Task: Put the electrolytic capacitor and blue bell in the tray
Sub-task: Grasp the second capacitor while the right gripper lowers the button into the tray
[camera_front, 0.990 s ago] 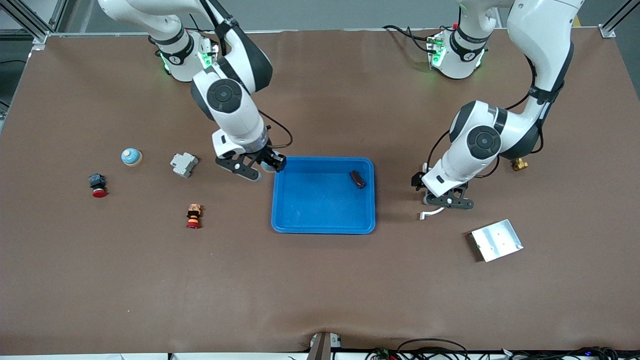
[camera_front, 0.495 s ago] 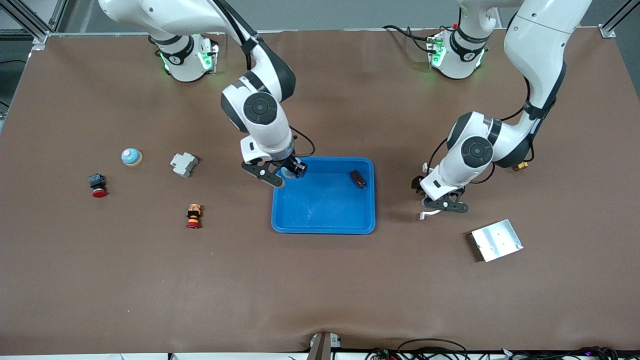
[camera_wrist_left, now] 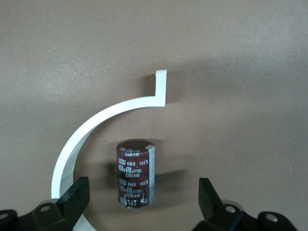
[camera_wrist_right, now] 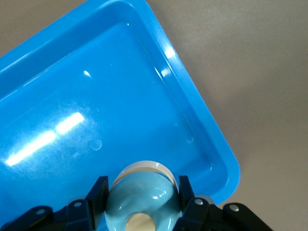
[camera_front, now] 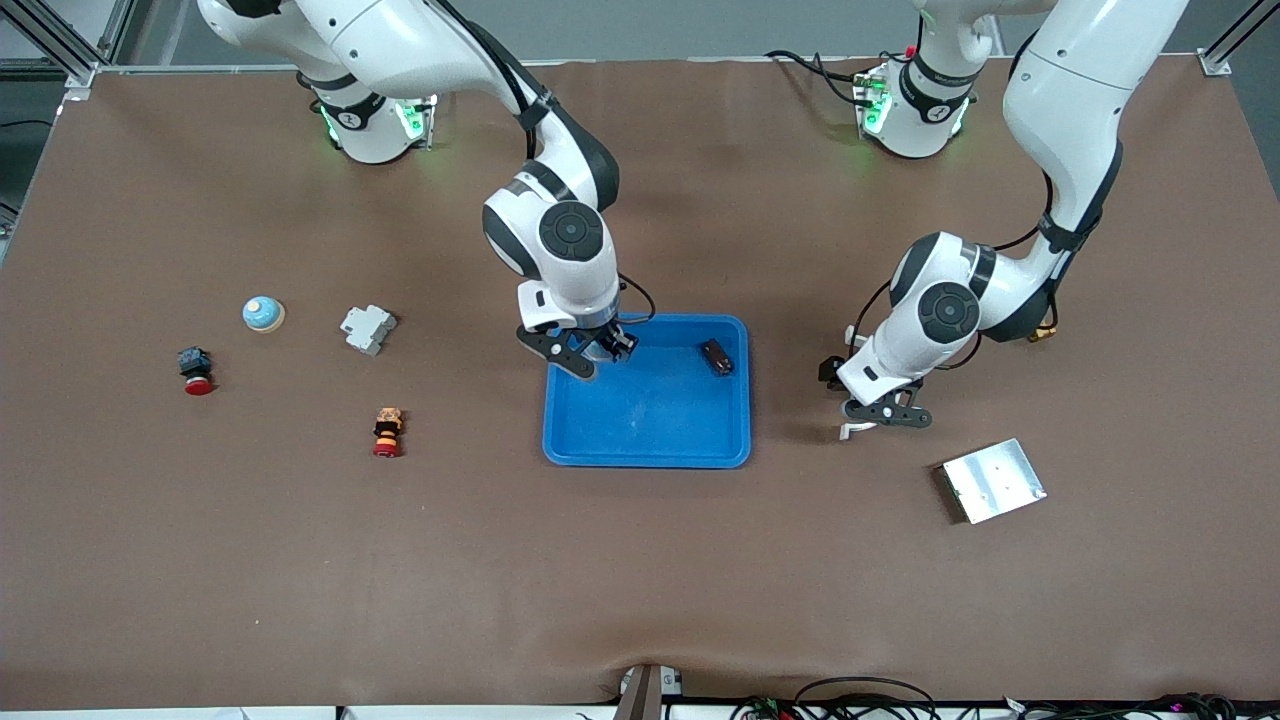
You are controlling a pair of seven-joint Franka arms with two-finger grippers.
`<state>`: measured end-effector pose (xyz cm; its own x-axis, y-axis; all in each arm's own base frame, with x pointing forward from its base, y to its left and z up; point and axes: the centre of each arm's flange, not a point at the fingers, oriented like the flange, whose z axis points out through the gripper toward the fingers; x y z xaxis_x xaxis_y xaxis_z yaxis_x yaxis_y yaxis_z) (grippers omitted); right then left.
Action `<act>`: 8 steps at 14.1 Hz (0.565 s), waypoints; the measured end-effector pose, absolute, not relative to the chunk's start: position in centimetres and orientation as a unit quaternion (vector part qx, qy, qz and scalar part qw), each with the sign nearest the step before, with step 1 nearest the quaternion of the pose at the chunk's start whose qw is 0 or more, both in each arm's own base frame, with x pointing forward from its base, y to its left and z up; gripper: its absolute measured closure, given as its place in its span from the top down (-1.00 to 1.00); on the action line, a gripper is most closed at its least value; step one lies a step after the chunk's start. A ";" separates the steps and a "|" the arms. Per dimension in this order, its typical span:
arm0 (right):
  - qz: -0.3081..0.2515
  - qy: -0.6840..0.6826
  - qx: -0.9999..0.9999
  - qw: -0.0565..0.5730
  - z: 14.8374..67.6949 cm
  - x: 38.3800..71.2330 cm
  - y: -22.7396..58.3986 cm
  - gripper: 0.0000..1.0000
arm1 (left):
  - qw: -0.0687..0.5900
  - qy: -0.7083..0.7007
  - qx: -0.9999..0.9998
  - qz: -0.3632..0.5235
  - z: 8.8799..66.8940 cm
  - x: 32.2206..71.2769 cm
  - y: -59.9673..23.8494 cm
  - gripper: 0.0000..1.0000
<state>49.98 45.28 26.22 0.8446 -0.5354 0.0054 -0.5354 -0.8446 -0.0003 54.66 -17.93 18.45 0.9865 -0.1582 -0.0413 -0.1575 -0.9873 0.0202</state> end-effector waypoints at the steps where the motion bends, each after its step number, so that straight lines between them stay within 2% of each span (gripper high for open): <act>1: 0.003 -0.280 0.960 0.002 26.1 50.1 45.2 0.28 | 0.009 -0.079 0.997 -0.021 18.3 54.6 -17.9 1.00; 4: 0.009 -0.284 0.959 -0.007 25.4 50.8 45.0 0.28 | 0.011 -0.079 0.997 -0.021 18.1 54.6 -18.0 0.90; 6: 0.016 -0.286 0.958 -0.019 24.5 51.3 45.0 0.28 | 0.011 -0.076 0.997 -0.020 18.1 54.7 -18.0 0.54; 8: 0.017 -0.287 0.958 -0.020 23.9 51.4 45.0 0.28 | 0.011 -0.055 0.998 -0.020 18.1 54.7 -18.0 0.09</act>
